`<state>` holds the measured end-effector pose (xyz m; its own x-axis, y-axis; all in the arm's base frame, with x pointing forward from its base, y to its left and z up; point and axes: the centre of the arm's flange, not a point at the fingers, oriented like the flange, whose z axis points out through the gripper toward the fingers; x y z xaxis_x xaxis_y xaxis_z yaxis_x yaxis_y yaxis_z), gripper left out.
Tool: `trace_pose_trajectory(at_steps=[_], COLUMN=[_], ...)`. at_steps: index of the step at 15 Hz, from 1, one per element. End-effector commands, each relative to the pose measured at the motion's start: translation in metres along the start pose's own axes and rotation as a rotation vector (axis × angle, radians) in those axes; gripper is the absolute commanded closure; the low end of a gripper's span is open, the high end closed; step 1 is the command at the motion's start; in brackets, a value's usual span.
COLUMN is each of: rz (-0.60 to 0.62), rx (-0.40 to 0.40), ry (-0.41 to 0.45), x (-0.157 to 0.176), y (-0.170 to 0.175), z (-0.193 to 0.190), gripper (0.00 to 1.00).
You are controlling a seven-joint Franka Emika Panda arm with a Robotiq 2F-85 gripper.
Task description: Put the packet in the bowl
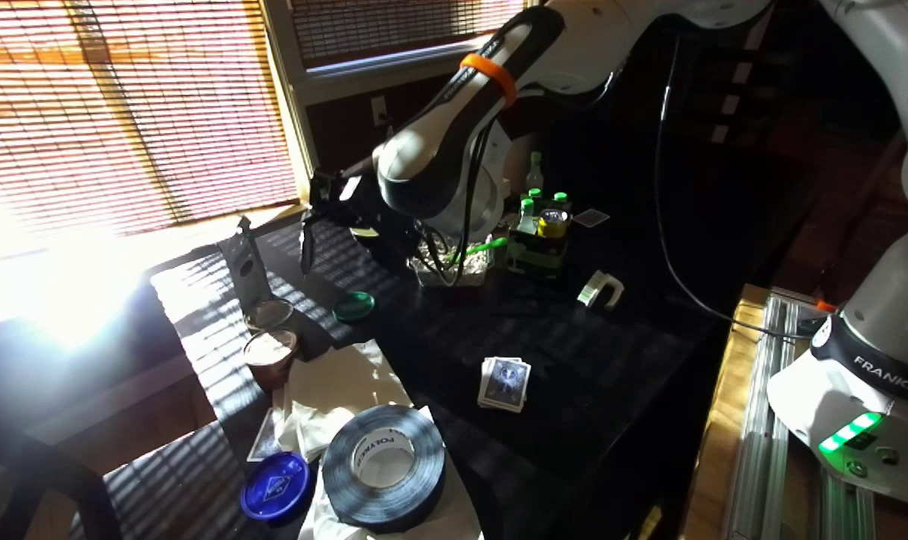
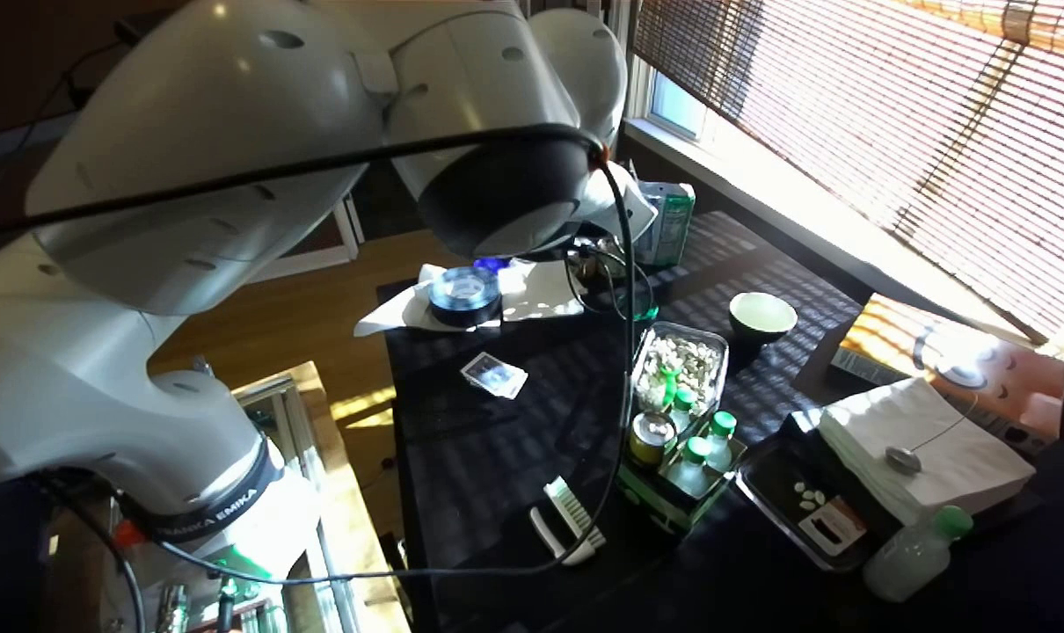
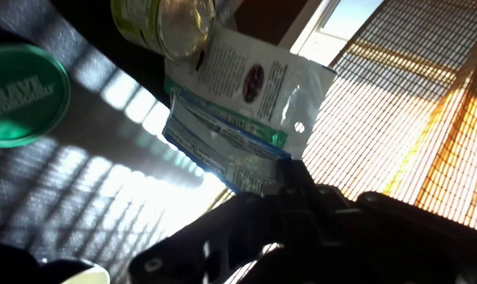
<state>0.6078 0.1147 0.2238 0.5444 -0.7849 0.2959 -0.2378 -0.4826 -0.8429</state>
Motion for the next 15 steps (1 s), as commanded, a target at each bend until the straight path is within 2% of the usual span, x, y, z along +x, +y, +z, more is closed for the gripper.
trace_pose_trajectory(at_steps=[1, 2, 3, 6, 8, 9, 10, 12, 15], rz=[0.014, 0.04, 0.016, 0.035, 0.035, 0.019, 0.003, 0.009, -0.057], rx=[-0.01, -0.012, 0.0, -0.009, -0.022, -0.032, -0.032, 0.02, 0.088], ry=[0.097, 0.045, 0.07, 0.063, 0.122, 0.12, 0.105, 0.058, -0.063], x=[0.018, 0.021, 0.018, 0.02, 0.039, 0.052, 0.066, 0.092, 0.13], y=[-0.01, -0.01, -0.004, -0.006, -0.005, -0.003, 0.0, 0.002, 0.001], z=[-0.035, -0.037, -0.019, -0.025, -0.018, -0.017, -0.016, -0.012, -0.014], gripper=[1.0, 1.0, 0.99, 1.0, 1.0, 1.0, 1.0, 1.0, 1.0])
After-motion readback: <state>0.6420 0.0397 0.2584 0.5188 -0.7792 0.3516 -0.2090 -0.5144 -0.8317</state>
